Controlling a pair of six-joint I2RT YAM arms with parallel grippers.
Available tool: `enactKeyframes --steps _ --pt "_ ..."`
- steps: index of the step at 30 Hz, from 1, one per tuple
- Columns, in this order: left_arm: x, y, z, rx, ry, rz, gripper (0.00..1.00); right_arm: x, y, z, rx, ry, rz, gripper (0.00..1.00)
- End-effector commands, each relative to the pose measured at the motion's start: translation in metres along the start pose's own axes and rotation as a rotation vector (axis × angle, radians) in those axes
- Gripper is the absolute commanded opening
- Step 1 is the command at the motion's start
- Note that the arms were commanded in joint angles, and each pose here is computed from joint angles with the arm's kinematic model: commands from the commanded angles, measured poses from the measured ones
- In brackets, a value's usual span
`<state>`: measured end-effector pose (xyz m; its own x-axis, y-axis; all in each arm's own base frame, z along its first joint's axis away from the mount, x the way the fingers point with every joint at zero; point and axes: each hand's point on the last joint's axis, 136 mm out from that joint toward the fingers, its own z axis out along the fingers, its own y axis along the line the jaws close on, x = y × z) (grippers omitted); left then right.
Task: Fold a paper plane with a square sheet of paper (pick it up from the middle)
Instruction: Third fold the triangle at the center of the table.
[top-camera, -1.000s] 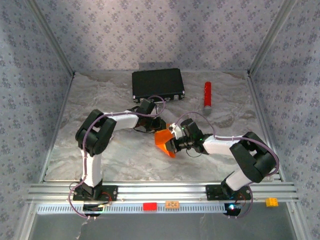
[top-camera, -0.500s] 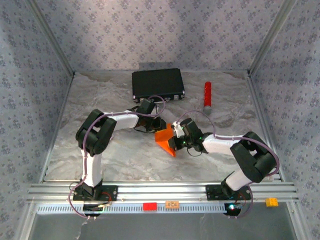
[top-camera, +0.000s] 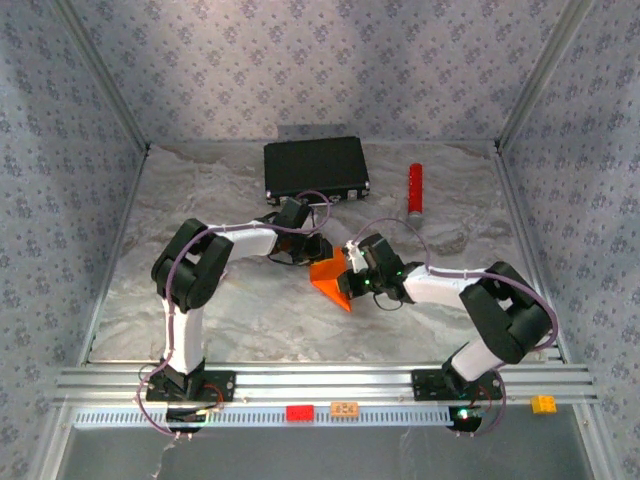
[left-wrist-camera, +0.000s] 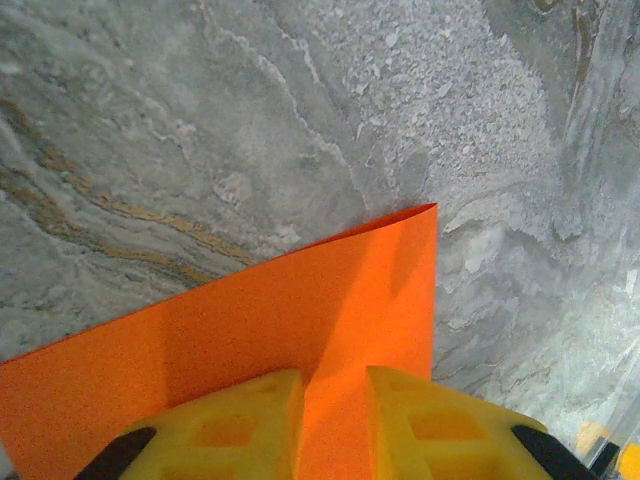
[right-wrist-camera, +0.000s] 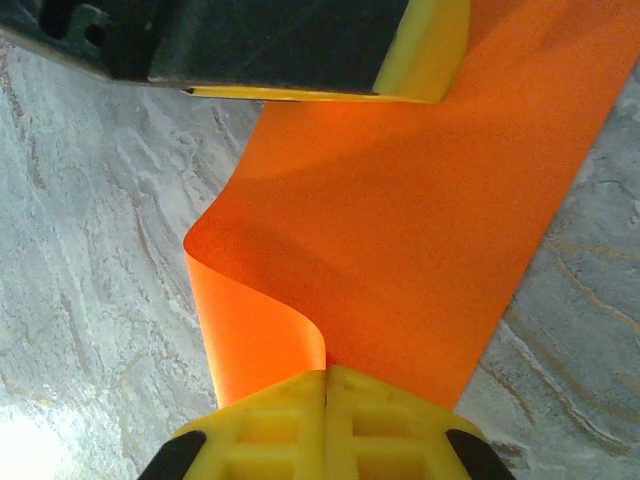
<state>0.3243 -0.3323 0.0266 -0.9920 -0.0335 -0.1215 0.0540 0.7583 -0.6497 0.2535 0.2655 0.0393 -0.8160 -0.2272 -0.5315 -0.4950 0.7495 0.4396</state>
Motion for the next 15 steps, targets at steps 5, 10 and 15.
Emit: enactKeyframes --steps 5,10,15 --pt "0.0120 0.0165 0.0087 -0.055 0.044 -0.018 0.23 0.0004 -0.0090 0.0035 0.043 0.026 0.007 0.00" --pt "0.0118 0.0168 0.0088 -0.059 0.042 -0.022 0.23 0.0030 -0.0118 0.0034 0.056 0.031 0.011 0.00" --pt "0.0116 0.0177 0.0095 -0.060 0.043 -0.023 0.23 0.0016 -0.0137 0.0023 0.070 0.025 0.011 0.00"
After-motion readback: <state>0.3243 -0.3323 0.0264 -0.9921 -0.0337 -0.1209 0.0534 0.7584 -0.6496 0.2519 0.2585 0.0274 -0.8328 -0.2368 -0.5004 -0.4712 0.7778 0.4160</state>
